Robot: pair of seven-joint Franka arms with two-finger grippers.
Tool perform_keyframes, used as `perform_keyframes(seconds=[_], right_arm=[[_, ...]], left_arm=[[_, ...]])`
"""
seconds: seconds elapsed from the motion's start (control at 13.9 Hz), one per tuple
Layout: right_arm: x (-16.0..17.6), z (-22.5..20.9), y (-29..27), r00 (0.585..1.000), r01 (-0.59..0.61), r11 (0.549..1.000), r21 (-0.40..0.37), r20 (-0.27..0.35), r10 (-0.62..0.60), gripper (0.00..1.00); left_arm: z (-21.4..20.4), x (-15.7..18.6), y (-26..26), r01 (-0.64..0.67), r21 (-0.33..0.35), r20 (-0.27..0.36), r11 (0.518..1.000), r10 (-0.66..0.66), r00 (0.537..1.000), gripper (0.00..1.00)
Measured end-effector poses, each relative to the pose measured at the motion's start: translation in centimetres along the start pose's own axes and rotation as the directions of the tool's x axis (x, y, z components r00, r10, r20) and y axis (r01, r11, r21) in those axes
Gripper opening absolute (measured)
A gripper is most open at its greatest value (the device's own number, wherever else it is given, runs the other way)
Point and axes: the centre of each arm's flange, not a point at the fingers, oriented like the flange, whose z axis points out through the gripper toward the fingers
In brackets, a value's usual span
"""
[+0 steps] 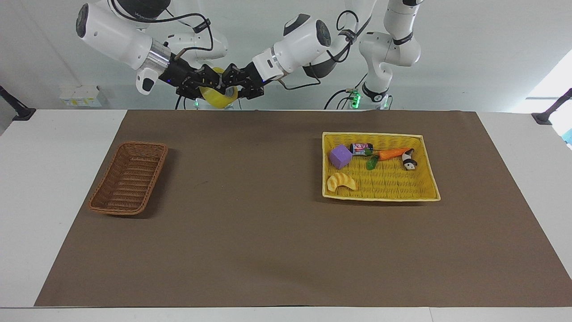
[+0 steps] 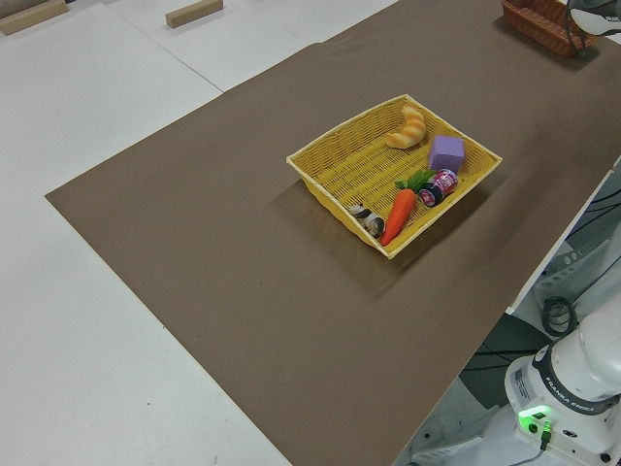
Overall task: Move tape to another basket
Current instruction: 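Grasp the tape with the right gripper while the left gripper releases, then carry the tape with the right gripper while the left gripper withdraws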
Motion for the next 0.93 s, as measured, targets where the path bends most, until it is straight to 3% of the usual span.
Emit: perform_keyframes(seconds=[0.14, 0.22, 0.43, 0.57, 0.79, 0.93], right_arm=[[0.0, 0.0, 0.1, 1.0, -0.001, 1.0, -0.007, 0.001, 0.001, 0.54], [0.0, 0.1, 0.2, 1.0, -0.002, 1.0, -0.01, 0.001, 0.002, 0.54], [0.1, -0.4, 0.8, 1.0, -0.01, 1.0, -0.013, -0.007, 0.01, 0.54], [0.1, -1.0, 1.6, 1.0, -0.007, 1.0, -0.018, -0.02, 0.007, 0.54], [0.0, -3.7, 5.7, 0.998, 0.044, 0.995, -0.088, -0.049, -0.048, 0.54], [-0.7, -6.8, 10.2, 0.993, 0.077, 0.981, -0.18, -0.074, -0.091, 0.54]], left_arm=[[-1.9, 0.2, 0.5, 0.041, -0.014, -0.031, 0.999, -0.042, 0.999, 0.93], [-3.1, 0.8, 0.0, 0.069, -0.011, -0.049, 0.998, -0.07, 0.996, 1.0], [-8.2, 4.8, -4.7, 0.17, 0.086, -0.02, 0.982, -0.168, 0.986, 1.0], [-12.7, 8.1, -8.3, 0.195, 0.202, 0.001, 0.96, -0.199, 0.98, 1.0], [-18.3, 11.5, -12.0, 0.197, 0.361, -0.07, 0.911, -0.184, 0.98, 1.0], [-20.6, 13.0, -13.9, 0.184, 0.443, -0.128, 0.877, -0.142, 0.982, 1.0]])
